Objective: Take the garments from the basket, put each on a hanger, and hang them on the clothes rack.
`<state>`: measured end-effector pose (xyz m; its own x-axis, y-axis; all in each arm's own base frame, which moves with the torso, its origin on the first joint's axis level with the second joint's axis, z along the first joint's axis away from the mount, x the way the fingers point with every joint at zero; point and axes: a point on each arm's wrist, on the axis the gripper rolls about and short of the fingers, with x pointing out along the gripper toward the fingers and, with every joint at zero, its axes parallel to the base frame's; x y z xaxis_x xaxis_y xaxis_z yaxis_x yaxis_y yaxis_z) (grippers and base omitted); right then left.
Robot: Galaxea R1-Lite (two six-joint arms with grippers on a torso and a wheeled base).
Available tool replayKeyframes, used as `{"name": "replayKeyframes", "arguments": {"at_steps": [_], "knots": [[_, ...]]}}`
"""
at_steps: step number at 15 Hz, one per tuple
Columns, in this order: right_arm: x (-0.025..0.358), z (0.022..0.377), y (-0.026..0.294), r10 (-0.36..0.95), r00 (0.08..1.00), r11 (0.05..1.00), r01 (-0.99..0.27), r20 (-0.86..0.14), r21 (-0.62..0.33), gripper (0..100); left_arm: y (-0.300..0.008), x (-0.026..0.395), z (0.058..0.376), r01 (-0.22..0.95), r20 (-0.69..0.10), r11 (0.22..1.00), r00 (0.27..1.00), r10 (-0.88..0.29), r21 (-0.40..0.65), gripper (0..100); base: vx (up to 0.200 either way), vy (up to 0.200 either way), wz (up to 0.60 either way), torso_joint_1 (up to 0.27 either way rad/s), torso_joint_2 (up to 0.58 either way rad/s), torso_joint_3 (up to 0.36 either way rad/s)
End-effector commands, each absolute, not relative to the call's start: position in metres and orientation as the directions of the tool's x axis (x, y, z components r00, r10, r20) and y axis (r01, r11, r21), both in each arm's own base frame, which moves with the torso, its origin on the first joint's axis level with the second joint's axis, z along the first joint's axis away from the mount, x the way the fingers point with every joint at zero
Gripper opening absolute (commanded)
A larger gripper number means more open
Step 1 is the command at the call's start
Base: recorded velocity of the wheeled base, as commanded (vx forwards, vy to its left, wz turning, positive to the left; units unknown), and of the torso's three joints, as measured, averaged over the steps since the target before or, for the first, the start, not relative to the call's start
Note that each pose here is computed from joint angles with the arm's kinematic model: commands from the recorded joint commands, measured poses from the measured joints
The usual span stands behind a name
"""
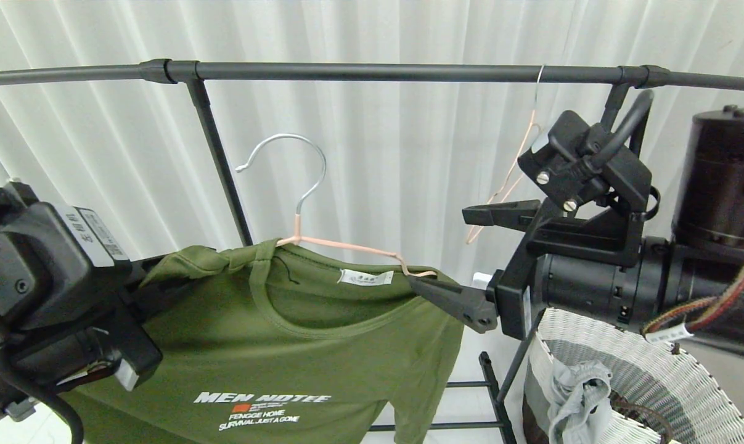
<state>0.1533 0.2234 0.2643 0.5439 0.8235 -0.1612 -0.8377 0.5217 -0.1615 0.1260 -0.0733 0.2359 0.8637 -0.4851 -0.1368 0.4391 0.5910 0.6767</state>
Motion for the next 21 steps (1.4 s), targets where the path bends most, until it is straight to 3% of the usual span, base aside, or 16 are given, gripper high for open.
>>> {"name": "replayKeyframes", "arguments": {"at_steps": [1,12,21], "knots": [[0.163,0.261,0.235,0.825,0.538,0.514,-0.842,-0.175,-0.163,100,-0.074,0.125,0.237,0.444,-0.133,0.588,0.859,-0.495,0.677,0,0.0,0.0,0.0,0.0,0.0,0.0],[0.183,0.262,0.252,0.817,0.551,0.52,-0.831,-0.168,-0.198,100,-0.087,0.119,0.24,0.503,-0.125,0.538,0.799,-0.589,0.676,0,0.0,0.0,0.0,0.0,0.0,0.0],[0.171,0.276,0.249,0.883,0.431,0.396,-0.896,-0.185,-0.199,100,-0.106,0.143,0.248,0.462,-0.043,0.568,0.8,-0.599,0.681,0,0.0,0.0,0.0,0.0,0.0,0.0]]}}
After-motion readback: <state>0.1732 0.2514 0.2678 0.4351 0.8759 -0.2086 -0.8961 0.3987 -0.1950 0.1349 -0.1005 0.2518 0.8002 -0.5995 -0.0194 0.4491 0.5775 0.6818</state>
